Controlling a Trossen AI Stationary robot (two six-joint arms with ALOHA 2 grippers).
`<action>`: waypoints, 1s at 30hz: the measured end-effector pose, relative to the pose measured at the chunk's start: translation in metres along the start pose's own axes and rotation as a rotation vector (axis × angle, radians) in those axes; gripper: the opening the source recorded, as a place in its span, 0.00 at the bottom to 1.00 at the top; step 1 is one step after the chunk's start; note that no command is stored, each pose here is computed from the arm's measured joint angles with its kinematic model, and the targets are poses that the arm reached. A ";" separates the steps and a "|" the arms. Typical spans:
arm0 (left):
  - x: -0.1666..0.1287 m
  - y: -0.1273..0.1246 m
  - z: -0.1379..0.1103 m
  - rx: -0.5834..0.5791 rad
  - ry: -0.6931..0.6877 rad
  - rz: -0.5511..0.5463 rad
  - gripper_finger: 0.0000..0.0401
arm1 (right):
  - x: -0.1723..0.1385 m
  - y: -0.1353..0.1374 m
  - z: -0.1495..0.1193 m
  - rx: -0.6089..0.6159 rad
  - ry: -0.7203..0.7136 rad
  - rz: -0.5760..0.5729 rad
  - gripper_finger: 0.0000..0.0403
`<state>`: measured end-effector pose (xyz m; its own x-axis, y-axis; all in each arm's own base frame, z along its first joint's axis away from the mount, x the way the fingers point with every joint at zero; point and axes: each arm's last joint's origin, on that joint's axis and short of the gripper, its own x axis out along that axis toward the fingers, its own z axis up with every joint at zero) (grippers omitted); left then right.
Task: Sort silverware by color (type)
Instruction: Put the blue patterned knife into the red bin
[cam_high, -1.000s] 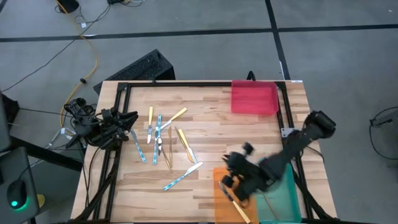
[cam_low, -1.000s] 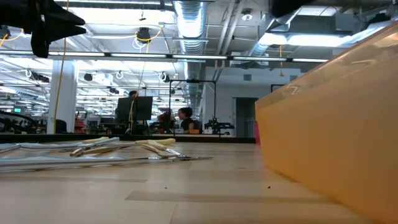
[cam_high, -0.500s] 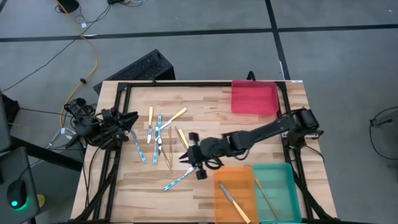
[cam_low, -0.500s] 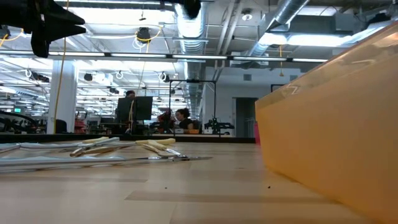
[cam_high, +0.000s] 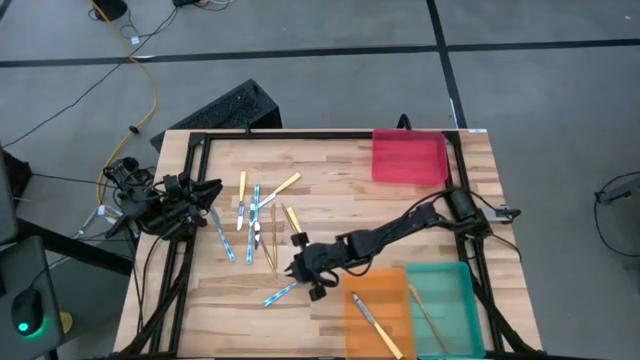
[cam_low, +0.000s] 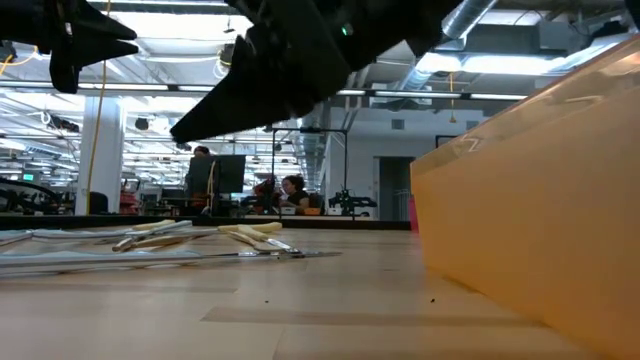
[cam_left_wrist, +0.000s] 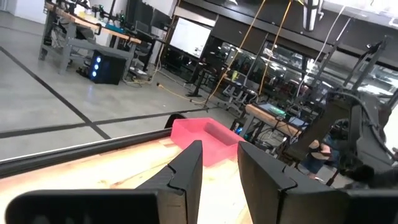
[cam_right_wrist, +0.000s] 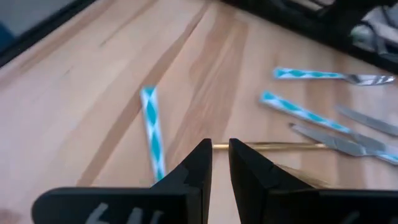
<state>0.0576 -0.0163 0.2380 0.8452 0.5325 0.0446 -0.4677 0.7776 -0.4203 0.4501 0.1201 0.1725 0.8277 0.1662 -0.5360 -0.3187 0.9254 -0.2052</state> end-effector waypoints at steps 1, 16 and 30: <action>0.000 0.000 0.000 0.000 0.000 0.000 0.22 | 0.002 0.001 -0.002 -0.006 -0.001 0.017 0.19; 0.000 0.000 -0.001 0.014 0.003 0.003 0.22 | 0.006 0.011 -0.010 -0.013 0.040 0.153 0.19; 0.000 0.002 -0.002 0.032 -0.005 0.049 0.22 | 0.005 0.005 0.004 -0.008 0.005 0.169 0.28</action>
<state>0.0571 -0.0154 0.2353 0.8196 0.5723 0.0292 -0.5171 0.7606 -0.3925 0.4547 0.1269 0.1716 0.7598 0.3175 -0.5674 -0.4567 0.8817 -0.1183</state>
